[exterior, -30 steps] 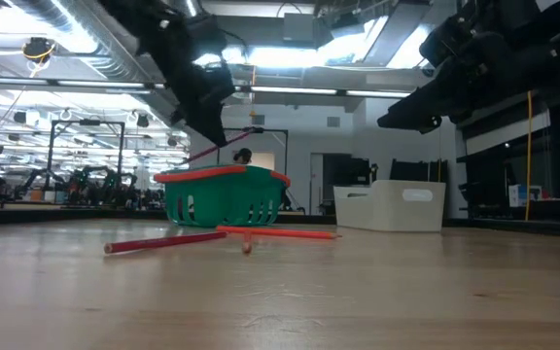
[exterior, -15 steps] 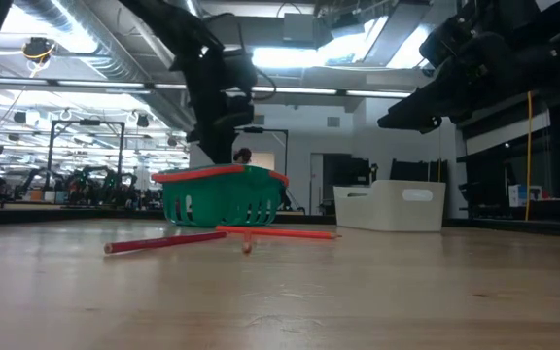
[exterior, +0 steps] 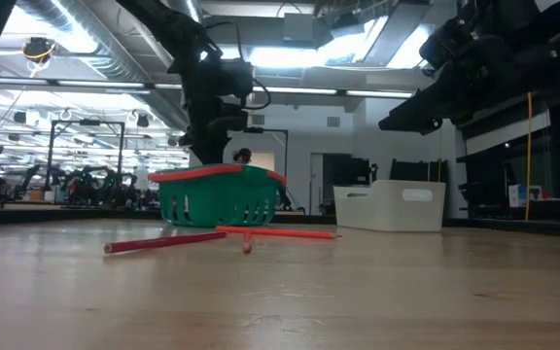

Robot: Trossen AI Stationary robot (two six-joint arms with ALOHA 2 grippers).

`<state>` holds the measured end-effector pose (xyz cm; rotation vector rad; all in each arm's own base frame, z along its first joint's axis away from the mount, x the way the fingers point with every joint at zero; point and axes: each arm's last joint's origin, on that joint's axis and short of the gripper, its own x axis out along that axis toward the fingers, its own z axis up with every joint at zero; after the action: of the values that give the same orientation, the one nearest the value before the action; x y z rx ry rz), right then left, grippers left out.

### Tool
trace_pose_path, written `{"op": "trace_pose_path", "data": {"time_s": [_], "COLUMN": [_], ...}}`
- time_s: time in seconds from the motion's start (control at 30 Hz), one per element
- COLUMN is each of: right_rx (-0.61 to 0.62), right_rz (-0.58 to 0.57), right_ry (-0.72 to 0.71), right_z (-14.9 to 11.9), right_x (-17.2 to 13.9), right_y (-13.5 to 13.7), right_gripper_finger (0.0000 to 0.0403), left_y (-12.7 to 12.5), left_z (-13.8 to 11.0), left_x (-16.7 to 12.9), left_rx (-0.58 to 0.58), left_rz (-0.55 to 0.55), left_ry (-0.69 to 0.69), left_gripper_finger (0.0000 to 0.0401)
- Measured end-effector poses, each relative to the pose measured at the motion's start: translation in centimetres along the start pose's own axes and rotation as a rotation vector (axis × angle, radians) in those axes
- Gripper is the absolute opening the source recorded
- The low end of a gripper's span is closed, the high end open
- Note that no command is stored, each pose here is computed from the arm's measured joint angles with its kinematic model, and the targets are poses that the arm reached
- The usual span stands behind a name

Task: Sort pens & pencils
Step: Put the red pencil into the blue bin, then put the orange pencil into the blue bin

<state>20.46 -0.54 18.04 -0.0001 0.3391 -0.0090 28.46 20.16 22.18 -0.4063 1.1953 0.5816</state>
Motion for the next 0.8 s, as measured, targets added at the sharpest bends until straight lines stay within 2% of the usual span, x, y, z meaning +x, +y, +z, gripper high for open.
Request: {"op": "trace_pose_path", "data": {"time_s": [0.3, 0.57, 0.8], "right_rx": [0.000, -0.002, -0.007], "right_rz": [0.000, -0.001, -0.118], "right_ry": [0.002, 0.016, 0.047], "right_z": [-0.02, -0.15, -0.45], "right_x": [0.00, 0.00, -0.03], "right_y": [0.00, 0.00, -0.34], "right_gripper_finger": [0.0216, 0.0216, 0.0216], "left_y": [0.03, 0.01, -0.30], "left_z": [0.05, 0.54, 0.51], "left_x": [0.00, -0.02, -0.32], "left_rx": [0.008, 0.103, 0.212], "left_rz": [0.015, 0.016, 0.012], "left_ry": [-0.006, -0.056, -0.062], "left_gripper_finger": [0.0066, 0.0077, 0.0075]}}
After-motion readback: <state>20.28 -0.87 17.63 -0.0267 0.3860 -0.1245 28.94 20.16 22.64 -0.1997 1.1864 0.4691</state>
